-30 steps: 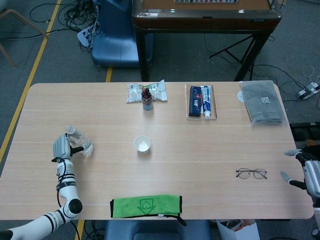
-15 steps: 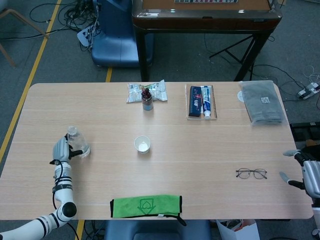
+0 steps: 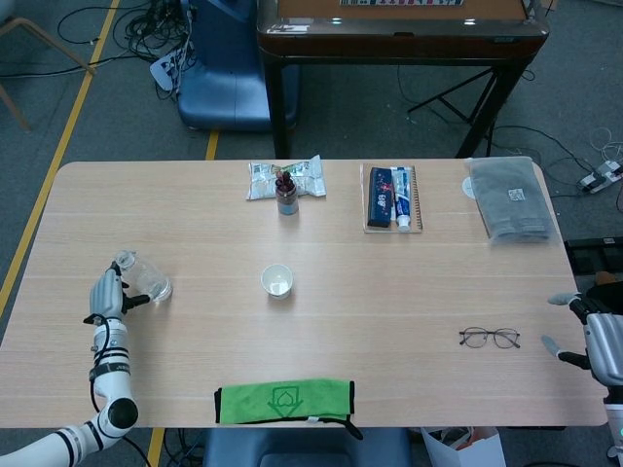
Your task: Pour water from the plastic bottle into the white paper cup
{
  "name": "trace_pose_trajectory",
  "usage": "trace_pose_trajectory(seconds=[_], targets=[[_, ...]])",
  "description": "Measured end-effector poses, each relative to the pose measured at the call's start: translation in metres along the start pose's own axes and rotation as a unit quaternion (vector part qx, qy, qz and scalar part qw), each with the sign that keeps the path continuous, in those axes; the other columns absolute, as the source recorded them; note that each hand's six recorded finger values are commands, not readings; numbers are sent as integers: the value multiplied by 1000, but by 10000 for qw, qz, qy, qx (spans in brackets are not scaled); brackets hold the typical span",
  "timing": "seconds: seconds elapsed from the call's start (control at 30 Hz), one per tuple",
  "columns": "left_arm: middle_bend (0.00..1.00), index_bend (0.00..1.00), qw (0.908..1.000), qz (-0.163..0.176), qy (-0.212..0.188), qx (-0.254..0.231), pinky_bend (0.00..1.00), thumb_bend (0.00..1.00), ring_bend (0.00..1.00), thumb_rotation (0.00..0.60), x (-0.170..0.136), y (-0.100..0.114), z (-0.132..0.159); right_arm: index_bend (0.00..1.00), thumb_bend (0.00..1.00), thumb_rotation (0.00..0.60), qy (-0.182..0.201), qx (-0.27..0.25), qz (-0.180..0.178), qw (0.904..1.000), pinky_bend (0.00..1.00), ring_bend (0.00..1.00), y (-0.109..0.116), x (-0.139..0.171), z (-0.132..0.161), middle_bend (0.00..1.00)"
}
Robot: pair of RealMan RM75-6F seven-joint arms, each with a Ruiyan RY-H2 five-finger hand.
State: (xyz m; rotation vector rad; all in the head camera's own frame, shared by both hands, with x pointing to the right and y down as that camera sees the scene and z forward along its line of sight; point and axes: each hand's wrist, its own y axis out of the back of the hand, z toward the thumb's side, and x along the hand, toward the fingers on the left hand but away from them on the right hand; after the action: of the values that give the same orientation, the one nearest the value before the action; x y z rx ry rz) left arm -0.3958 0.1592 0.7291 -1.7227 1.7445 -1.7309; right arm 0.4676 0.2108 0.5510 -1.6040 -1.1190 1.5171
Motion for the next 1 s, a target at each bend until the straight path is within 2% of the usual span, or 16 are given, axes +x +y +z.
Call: trace_pose_trajectory(seconds=[0.27,0.47,0.67,1.0], targets=[[101,108,10000,-58,6,41,290,137,137,600,-4,7,-1,377,181,600,-3,15,24,10000,575,376,-2,-1,0,365],[37,66,9994,-181,22,305,253,115,91,600,-9,16,-4,377,182,600,-3,30,21,10000,575,376,-2,-1,0,366],[0,40,9958,-345,-9,845,250,115,75,600,-17,30,-10,377,182,600,-5,74,51,10000,575,376,-5,-1,0,366],[0,39,9801,-486,-539,1850,250,115,69,600,-32,52,-13,377,182,600,-28,194,53,9998,574,376,-8,-2,1,367]])
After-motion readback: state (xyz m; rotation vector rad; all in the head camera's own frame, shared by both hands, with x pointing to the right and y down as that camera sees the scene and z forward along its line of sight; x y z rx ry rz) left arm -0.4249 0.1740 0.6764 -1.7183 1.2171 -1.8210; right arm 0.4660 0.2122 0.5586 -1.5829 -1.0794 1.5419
